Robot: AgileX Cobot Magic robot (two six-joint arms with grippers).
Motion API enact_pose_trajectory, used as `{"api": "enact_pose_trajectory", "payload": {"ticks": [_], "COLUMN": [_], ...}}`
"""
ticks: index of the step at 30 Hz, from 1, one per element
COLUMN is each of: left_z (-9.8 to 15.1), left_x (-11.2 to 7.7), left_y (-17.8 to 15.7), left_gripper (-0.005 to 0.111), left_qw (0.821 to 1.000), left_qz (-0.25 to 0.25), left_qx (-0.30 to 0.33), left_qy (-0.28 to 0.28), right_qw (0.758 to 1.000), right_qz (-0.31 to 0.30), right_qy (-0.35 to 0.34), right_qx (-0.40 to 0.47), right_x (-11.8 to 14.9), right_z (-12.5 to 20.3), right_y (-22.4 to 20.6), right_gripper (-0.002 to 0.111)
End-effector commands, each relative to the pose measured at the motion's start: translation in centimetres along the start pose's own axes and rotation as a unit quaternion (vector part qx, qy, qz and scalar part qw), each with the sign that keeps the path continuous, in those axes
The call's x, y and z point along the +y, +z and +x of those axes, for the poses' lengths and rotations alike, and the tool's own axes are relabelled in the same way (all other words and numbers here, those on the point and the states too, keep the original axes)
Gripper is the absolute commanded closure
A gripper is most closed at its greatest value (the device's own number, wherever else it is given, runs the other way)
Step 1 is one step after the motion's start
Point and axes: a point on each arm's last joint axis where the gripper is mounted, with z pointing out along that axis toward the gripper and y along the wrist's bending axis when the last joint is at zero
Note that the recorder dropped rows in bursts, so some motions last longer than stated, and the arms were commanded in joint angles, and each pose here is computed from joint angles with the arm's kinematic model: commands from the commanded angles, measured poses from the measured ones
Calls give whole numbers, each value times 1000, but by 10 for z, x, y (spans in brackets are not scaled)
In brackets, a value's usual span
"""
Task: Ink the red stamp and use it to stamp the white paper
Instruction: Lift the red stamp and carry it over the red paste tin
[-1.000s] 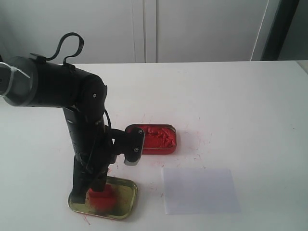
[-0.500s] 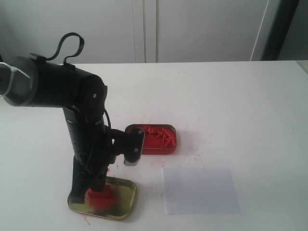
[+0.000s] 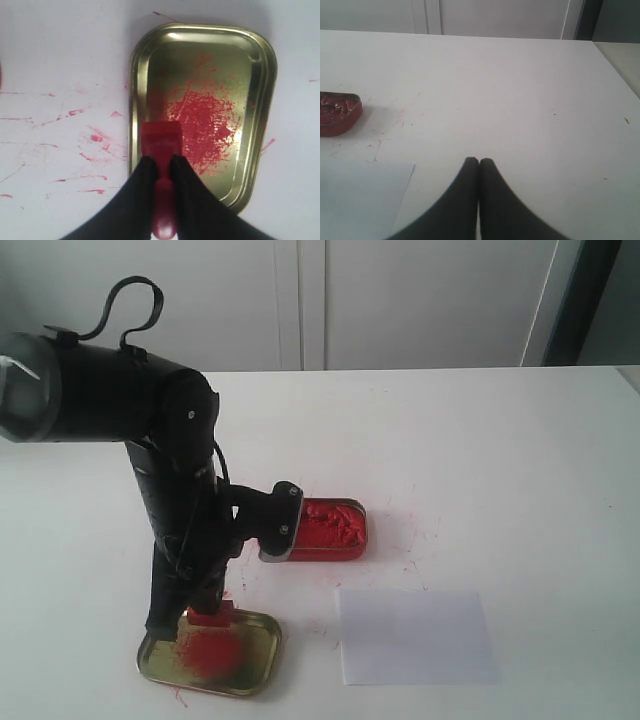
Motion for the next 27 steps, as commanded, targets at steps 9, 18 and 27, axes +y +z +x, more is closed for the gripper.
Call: {"api": "enact_pose_trajectory", "payload": {"ticks": [9,18,27], "left_z": [-1,-1,-14], "left_x": [-3,-3,12], "left_y": [-14,-21,-66], "left_gripper": [107,107,107], "left_qw": [999,997,998], "left_qz": [-2,12,-10], "left_qx": [-7,1,-19], "left_qy": [-34,-70,-65], "right_qw": [1000,1000,1000], "right_qz": [0,0,0], "right_qy": [-1,-1,-1], "right_qx": [-7,-7,-7], "right_x": [0,0,0], "right_z": [0,0,0], "right_y": [0,0,0], "right_gripper": [108,108,108]}}
